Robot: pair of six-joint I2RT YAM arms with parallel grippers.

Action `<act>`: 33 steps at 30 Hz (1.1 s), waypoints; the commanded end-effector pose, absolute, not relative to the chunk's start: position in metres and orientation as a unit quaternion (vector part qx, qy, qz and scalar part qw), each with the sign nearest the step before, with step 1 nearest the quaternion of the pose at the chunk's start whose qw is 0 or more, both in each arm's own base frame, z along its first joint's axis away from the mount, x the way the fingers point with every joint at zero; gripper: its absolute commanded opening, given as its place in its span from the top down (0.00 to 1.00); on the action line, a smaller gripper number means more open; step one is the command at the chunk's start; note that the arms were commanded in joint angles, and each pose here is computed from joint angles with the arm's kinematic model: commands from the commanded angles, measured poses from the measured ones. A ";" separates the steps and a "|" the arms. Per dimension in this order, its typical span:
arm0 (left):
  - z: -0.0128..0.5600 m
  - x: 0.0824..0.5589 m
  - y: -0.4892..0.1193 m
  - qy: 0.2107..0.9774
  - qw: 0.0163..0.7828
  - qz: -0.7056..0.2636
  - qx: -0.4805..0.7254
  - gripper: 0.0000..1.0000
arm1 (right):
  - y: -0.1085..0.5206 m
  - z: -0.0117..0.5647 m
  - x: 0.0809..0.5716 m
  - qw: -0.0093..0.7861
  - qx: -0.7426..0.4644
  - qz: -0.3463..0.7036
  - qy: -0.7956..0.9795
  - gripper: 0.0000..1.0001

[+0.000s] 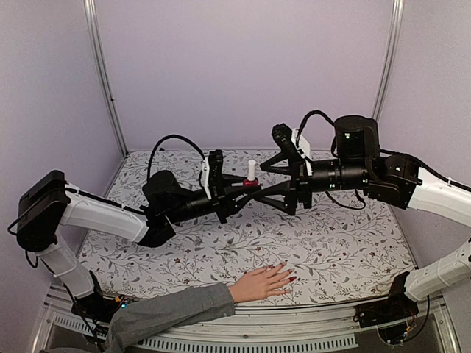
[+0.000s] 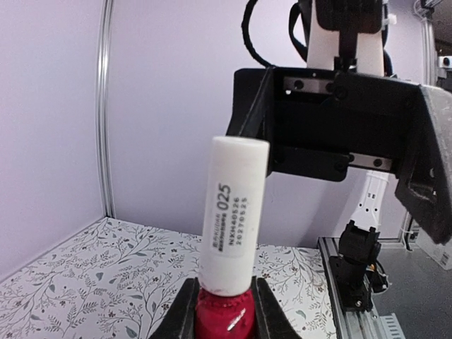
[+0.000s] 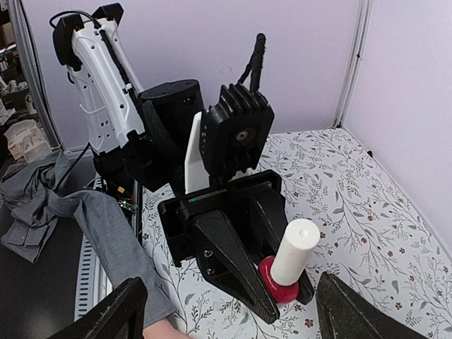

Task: Paint the nails
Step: Screw the nail polish bottle.

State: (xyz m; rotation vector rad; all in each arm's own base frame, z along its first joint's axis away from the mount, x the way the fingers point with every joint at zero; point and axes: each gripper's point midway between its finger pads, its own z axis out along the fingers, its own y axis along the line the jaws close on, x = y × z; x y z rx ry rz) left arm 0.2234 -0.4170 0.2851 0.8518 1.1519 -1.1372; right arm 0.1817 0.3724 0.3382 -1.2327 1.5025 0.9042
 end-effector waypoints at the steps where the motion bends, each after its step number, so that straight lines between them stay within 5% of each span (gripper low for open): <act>1: 0.302 0.230 -0.414 0.487 0.618 -0.500 0.363 1.00 | 0.366 0.355 0.178 0.476 -0.503 0.398 0.602 0.15; 33: 0.296 0.136 -0.418 0.359 0.456 -0.616 0.532 1.00 | 0.381 0.357 0.140 0.397 -0.619 0.451 0.506 0.43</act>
